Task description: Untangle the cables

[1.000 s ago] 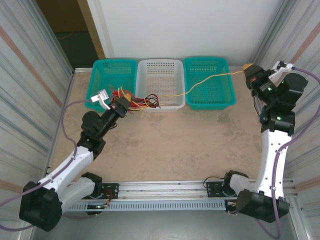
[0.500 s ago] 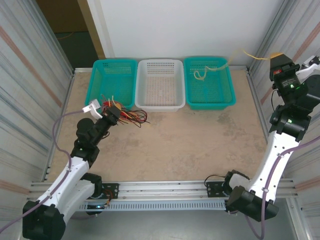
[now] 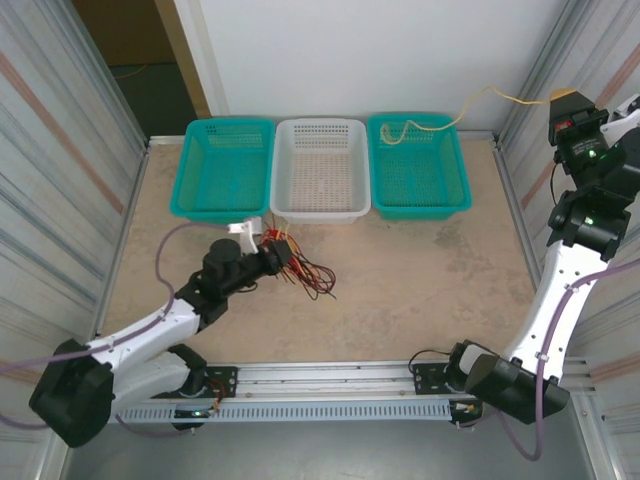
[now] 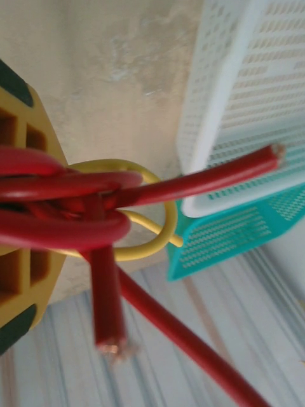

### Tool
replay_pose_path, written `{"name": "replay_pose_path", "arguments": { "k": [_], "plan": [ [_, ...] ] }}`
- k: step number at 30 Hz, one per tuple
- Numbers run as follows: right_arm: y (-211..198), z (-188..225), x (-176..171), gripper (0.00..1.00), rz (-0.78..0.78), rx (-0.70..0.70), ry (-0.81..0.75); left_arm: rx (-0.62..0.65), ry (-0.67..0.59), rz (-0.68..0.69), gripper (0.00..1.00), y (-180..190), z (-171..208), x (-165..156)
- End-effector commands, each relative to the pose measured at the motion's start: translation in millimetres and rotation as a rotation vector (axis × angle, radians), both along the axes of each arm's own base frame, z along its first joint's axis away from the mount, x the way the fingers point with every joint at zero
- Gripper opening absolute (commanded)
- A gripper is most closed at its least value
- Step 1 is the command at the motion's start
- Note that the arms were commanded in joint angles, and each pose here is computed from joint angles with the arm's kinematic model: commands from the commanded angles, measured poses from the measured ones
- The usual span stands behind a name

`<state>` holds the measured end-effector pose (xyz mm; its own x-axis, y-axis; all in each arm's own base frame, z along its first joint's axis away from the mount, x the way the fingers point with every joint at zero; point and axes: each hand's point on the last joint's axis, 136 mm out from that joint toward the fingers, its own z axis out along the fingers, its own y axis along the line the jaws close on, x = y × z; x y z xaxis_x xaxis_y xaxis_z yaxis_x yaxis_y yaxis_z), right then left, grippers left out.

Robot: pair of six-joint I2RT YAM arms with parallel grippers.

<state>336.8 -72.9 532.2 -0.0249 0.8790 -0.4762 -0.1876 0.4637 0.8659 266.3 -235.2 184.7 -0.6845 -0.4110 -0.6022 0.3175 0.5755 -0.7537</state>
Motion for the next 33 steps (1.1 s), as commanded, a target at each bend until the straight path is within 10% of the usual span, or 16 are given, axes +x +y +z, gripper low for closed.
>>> {"name": "replay_pose_path", "arguments": {
  "k": [1,8,15,33],
  "plan": [
    [-3,0,10,0.00,-0.052,-0.077,0.005,-0.003,-0.103,0.001,0.00,-17,27,9],
    [1,-36,59,0.00,-0.167,-0.202,0.078,0.042,-0.014,0.001,0.02,-36,2,22],
    [5,-69,119,0.00,-0.161,-0.211,0.133,0.079,0.117,-0.007,0.98,-41,-25,13],
    [-1,-122,193,0.00,-0.279,-0.240,0.164,0.128,0.042,0.116,0.90,36,20,-33]
  ]
}}
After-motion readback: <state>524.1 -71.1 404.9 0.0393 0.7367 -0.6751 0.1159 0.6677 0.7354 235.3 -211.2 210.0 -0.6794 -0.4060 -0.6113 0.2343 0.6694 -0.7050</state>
